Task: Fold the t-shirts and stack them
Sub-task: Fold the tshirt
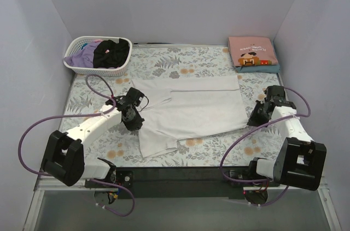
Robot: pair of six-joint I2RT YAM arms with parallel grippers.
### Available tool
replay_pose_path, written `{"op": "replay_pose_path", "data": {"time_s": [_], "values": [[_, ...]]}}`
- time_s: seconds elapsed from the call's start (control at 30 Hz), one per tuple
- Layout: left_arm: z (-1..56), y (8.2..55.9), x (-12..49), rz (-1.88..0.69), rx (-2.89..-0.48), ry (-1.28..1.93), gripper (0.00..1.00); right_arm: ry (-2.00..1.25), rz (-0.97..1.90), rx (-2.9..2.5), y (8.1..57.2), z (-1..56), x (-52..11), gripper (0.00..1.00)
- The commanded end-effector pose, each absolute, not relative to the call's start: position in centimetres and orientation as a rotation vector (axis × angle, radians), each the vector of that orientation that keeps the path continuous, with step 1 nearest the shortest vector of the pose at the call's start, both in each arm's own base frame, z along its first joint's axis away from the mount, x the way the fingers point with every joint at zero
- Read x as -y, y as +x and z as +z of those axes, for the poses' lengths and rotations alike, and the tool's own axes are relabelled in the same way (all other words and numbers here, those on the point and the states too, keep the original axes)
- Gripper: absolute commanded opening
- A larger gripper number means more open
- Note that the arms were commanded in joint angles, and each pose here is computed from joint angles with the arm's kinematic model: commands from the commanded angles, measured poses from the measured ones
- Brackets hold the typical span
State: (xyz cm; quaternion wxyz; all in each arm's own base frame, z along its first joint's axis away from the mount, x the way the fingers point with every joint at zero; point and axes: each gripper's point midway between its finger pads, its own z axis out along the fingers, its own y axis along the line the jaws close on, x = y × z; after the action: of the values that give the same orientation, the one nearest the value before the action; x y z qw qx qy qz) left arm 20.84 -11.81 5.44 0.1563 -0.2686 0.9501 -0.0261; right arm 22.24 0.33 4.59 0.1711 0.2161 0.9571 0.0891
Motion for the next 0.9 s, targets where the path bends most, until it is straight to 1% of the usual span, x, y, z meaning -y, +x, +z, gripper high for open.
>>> {"op": "replay_pose_path", "data": {"time_s": [0.0, 0.13, 0.3, 0.5, 0.87], "values": [[7.6, 24.8, 10.7, -0.04, -2.641, -0.768, 0.0, 0.537, 0.297, -2.633, 26.9, 8.1, 0.1, 0.01], [8.5, 29.6, 9.6, -0.028, -2.607, -0.81, 0.0, 0.526, 0.32, -2.662, 30.4, 7.7, 0.0, 0.01], [8.7, 32.3, 8.4, -0.012, -2.576, -0.836, 0.0, 0.523, 0.33, -2.658, 32.9, 7.5, 0.1, 0.01], [7.7, 34.3, 8.1, 0.004, -2.57, -0.818, 0.0, 0.48, 0.356, -2.648, 36.2, 7.8, -0.7, 0.01], [8.3, 36.9, 8.1, 0.002, -2.534, -0.784, 0.0, 0.477, 0.277, -2.655, 38.5, 6.9, 0.4, 0.01]]}}
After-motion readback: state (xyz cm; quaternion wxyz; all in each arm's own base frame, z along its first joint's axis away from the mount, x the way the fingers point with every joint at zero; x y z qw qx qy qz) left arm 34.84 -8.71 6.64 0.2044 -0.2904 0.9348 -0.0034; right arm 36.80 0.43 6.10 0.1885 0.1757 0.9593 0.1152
